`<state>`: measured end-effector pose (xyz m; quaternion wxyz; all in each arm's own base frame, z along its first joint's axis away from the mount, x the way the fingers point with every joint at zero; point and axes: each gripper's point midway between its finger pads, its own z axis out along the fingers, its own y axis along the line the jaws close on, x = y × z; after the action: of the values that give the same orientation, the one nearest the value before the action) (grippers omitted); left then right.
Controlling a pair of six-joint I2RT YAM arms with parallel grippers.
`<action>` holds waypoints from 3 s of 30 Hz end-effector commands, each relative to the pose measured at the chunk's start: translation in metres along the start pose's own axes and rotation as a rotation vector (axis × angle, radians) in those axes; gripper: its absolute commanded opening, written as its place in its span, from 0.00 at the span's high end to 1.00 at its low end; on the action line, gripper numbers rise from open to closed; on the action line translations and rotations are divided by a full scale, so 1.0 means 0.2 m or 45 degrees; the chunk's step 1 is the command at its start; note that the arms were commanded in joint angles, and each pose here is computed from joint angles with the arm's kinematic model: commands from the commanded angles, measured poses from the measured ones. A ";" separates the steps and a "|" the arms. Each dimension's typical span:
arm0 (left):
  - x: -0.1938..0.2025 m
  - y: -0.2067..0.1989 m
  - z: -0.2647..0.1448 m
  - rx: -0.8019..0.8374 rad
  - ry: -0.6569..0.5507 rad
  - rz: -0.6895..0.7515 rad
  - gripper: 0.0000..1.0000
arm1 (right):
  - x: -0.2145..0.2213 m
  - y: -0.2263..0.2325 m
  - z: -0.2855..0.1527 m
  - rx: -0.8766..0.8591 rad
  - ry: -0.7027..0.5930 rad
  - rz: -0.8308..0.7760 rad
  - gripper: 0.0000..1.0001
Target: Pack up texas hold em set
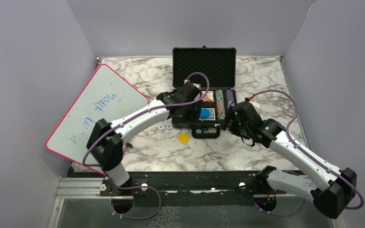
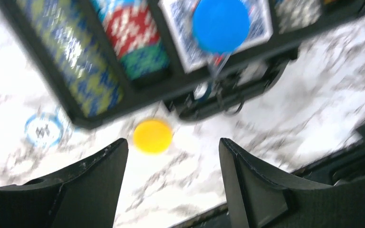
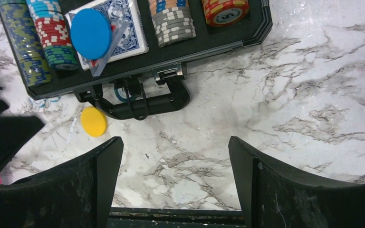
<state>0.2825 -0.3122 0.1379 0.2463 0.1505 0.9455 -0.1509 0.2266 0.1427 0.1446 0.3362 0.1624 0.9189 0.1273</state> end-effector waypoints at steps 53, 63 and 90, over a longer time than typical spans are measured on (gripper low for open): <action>-0.19 -0.02 -0.20 -0.074 -0.394 0.019 0.48 | 0.02 -0.03 0.06 0.048 -0.006 0.043 0.17; -0.66 -0.07 0.06 -0.131 -0.448 0.034 0.48 | -0.01 -0.05 0.01 0.065 -0.035 0.065 0.18; -0.61 0.01 0.50 -0.074 -0.215 0.043 0.48 | 0.01 -0.07 0.01 0.056 -0.021 0.066 0.18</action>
<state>0.4320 -0.3646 0.1342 0.3529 0.1295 0.9183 -0.1244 0.2225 0.1384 0.1391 0.3317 0.1837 0.9169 0.1247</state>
